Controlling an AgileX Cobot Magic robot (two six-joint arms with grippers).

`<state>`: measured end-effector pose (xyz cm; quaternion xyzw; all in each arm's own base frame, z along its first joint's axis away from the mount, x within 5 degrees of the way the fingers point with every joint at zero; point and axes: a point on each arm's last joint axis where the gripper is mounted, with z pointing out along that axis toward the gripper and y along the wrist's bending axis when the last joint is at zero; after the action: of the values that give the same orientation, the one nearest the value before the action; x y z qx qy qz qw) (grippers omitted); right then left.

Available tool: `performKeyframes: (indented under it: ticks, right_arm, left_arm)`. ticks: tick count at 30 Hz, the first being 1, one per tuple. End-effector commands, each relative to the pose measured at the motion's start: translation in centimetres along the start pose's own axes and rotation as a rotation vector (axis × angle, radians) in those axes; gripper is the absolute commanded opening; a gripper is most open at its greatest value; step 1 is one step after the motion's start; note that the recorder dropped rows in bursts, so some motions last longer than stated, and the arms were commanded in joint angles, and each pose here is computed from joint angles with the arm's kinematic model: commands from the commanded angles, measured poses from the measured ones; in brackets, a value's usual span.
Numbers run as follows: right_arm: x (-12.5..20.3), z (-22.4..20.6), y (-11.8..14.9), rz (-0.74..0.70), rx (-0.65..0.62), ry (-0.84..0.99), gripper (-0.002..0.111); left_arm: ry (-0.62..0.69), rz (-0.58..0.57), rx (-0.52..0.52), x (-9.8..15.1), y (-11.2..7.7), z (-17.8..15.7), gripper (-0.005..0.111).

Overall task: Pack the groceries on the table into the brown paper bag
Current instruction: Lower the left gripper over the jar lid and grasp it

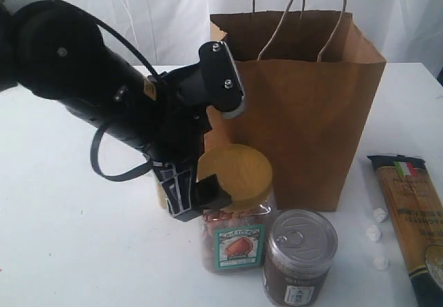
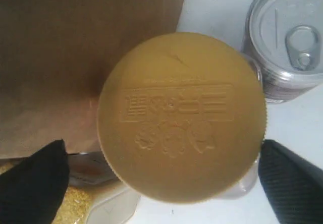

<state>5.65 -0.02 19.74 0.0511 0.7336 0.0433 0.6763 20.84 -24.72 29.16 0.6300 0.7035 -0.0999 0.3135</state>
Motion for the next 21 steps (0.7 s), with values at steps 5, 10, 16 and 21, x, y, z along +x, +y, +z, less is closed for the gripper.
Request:
performKeyframes:
  ticks: [5,10,16,21]
  right_arm:
    - [-0.1,0.0,0.0,0.002,0.001,-0.007,0.0]
    - [-0.1,0.0,0.0,0.002,-0.001,-0.007,0.0]
    - [-0.1,0.0,0.0,0.002,-0.001,-0.007,0.0]
    - [-0.1,0.0,0.0,0.002,-0.001,-0.007,0.0]
  left_arm:
    - [0.061,0.015,0.062,-0.5,0.2,1.1,0.105]
    - [0.088,0.036,0.094,-0.7,0.1,0.8,0.105]
    - [0.088,0.061,0.093,-0.7,0.3,1.8,0.105]
    - [0.117,0.056,0.114,-0.3,0.2,3.1,0.105]
